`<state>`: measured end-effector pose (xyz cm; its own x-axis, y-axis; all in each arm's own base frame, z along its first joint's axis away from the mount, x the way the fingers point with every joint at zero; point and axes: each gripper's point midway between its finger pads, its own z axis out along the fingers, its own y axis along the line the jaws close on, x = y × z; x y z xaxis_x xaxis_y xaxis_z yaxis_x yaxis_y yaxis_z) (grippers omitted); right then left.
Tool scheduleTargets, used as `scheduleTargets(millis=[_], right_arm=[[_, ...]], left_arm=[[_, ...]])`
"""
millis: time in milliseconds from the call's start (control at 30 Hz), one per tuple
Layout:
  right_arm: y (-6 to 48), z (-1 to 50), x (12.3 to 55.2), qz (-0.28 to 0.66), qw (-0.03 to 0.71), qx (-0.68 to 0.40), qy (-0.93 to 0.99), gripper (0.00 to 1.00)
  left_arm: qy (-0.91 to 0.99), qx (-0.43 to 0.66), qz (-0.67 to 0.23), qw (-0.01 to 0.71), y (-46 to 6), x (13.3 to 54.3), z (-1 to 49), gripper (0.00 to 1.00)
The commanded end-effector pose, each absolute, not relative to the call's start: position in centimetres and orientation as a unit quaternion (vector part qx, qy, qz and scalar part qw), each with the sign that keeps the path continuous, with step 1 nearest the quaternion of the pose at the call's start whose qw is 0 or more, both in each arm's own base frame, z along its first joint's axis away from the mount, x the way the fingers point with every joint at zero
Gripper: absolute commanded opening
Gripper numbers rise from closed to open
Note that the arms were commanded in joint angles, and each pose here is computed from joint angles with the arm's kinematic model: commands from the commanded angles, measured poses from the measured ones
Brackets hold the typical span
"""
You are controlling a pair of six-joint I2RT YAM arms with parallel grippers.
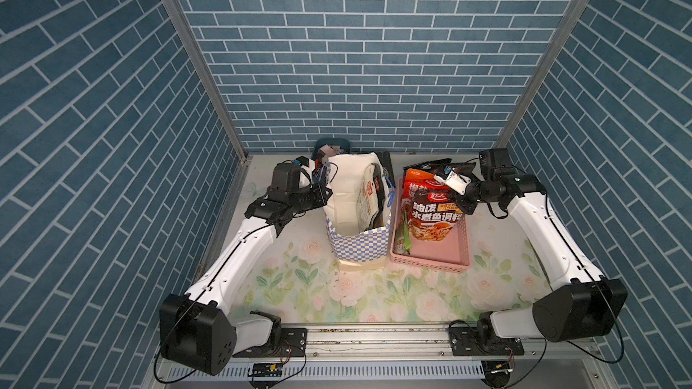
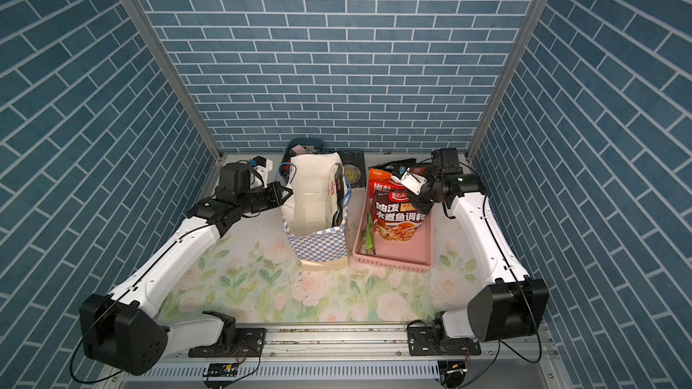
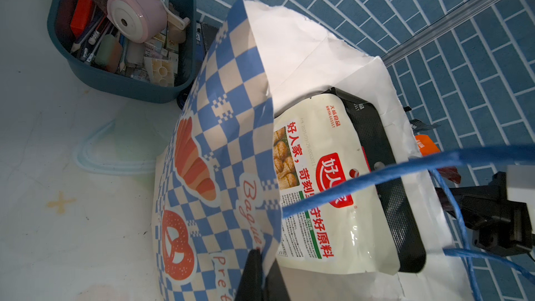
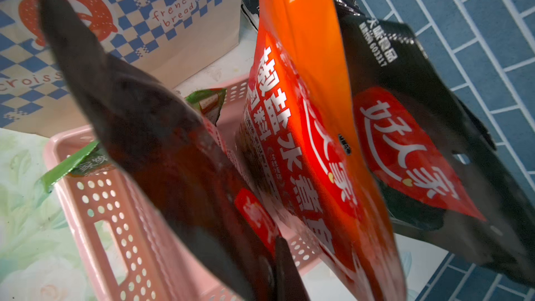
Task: Place the condiment packets inside the bag
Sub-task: Pick up the condiment packet from the storage box.
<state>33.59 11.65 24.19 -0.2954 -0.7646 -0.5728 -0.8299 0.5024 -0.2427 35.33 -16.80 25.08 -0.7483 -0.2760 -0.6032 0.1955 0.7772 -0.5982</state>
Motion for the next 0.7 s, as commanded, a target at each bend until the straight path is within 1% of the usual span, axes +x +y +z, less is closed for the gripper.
scheduleTargets(millis=[0, 100, 267, 467, 533, 600, 667], right_arm=[[12.2, 29.5, 33.3, 0.067, 0.394, -0.444, 0.802, 0.0], [10.9, 34.4, 33.7, 0.038, 0.472, -0.366, 0.801, 0.0], [9.7, 41.6, 31.6, 0.038, 0.566, -0.286, 0.772, 0.0], [9.5, 51.6, 30.3, 0.122, 0.652, -0.165, 0.73, 0.0], [10.1, 55.0, 29.8, 0.149, 0.685, -0.163, 0.694, 0.0], [11.9, 59.0, 28.2, 0.192, 0.728, -0.208, 0.625, 0.0], [13.6, 61.4, 27.0, 0.23, 0.75, -0.247, 0.568, 0.0]], left_arm=[[0.884, -0.021, -0.325, 0.334, -17.0, 35.0, 23.7, 0.0], [0.884, -0.021, -0.326, 0.335, -17.0, 35.0, 23.7, 0.0], [0.884, -0.021, -0.326, 0.335, -17.0, 35.0, 23.6, 0.0], [0.884, -0.02, -0.327, 0.333, -17.2, 35.2, 23.5, 0.0], [0.883, -0.019, -0.328, 0.334, -17.2, 35.2, 23.5, 0.0], [0.883, -0.019, -0.328, 0.334, -17.2, 35.1, 23.5, 0.0], [0.883, -0.02, -0.327, 0.335, -17.1, 35.1, 23.6, 0.0]])
